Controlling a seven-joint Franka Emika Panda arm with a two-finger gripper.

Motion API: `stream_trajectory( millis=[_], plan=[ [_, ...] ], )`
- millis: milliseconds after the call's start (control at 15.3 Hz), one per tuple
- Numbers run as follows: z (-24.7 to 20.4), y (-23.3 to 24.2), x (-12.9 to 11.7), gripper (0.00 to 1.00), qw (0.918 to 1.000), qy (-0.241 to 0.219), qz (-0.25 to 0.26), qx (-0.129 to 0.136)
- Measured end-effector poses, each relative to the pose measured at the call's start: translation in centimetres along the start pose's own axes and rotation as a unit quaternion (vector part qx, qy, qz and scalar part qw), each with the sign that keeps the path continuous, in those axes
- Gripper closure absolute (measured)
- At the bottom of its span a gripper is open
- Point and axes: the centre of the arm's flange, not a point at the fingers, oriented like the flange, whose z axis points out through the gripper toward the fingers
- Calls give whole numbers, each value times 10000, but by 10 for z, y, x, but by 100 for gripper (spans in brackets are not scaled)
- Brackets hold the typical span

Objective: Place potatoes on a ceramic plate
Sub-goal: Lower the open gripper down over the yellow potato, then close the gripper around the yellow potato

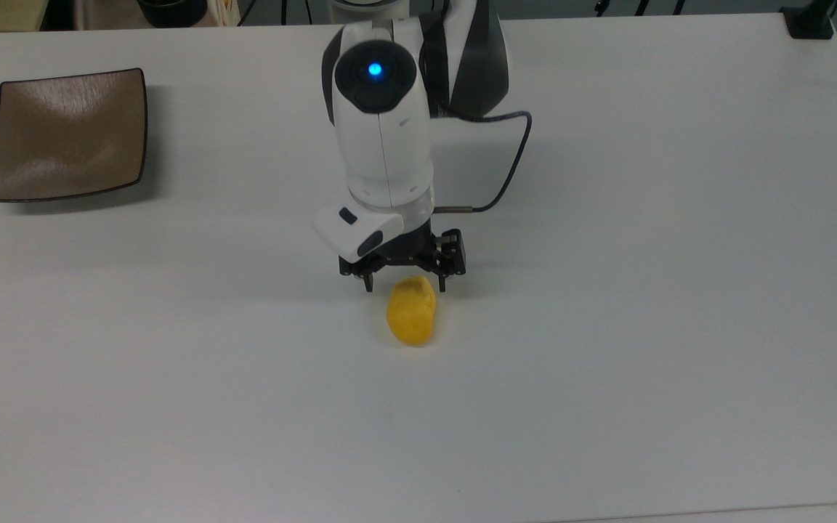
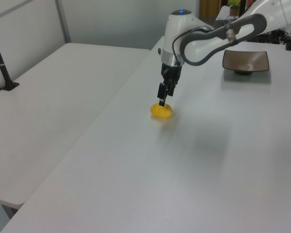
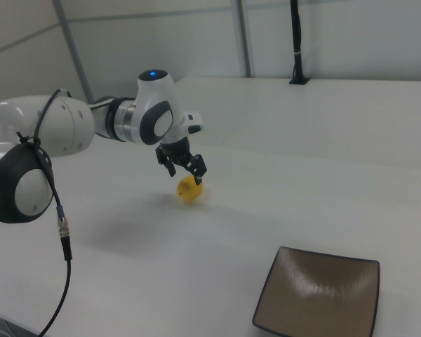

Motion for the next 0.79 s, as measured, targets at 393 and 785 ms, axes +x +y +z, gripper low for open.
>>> stream_trajectory(
  millis=[393, 785],
  plan=[
    [36, -13, 2, 0, 9999, -43, -114, -28],
    [49, -19, 3, 15, 9995, -10, -236, -187]
  ],
)
